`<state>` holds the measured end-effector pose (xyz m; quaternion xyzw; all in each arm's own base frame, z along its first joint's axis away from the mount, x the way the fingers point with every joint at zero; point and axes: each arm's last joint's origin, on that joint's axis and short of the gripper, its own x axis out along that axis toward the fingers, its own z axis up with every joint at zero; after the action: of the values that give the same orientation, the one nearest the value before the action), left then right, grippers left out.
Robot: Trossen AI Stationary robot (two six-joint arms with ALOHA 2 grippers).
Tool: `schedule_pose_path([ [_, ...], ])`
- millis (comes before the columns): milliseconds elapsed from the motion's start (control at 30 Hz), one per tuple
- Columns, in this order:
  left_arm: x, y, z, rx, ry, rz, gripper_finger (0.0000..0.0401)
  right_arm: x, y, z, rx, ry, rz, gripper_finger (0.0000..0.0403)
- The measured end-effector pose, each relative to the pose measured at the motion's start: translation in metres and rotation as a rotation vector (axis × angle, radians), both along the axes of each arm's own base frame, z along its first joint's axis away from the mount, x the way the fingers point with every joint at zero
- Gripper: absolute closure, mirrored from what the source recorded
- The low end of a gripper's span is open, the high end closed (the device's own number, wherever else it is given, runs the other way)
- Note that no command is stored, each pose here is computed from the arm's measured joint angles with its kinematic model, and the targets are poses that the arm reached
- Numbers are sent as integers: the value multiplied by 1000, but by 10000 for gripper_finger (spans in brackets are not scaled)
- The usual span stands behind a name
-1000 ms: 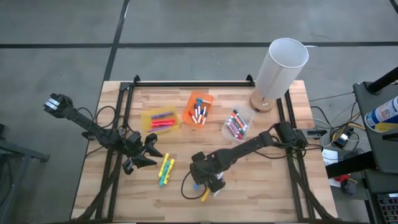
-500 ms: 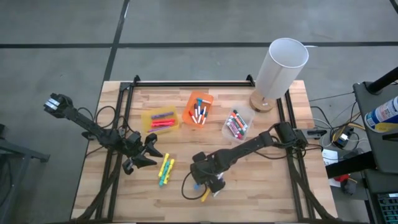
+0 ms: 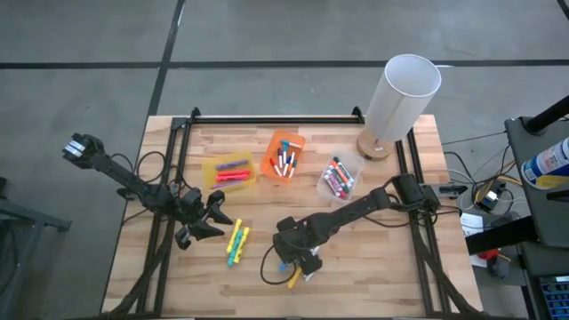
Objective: Pick & Place Markers
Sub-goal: Put the blue highlighter pen into the yellow bin
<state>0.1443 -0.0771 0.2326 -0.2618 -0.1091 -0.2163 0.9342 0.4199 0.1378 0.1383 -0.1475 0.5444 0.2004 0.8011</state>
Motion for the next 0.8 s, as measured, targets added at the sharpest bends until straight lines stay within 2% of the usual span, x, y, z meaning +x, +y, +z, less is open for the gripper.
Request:
schedule_pose_path([
  [500, 0, 0, 0, 0, 0, 0, 231, 2, -4, -1, 30, -8, -17, 186],
  [800, 0, 0, -1, 11, 1, 3, 231, 2, -4, -1, 46, -1, -15, 246],
])
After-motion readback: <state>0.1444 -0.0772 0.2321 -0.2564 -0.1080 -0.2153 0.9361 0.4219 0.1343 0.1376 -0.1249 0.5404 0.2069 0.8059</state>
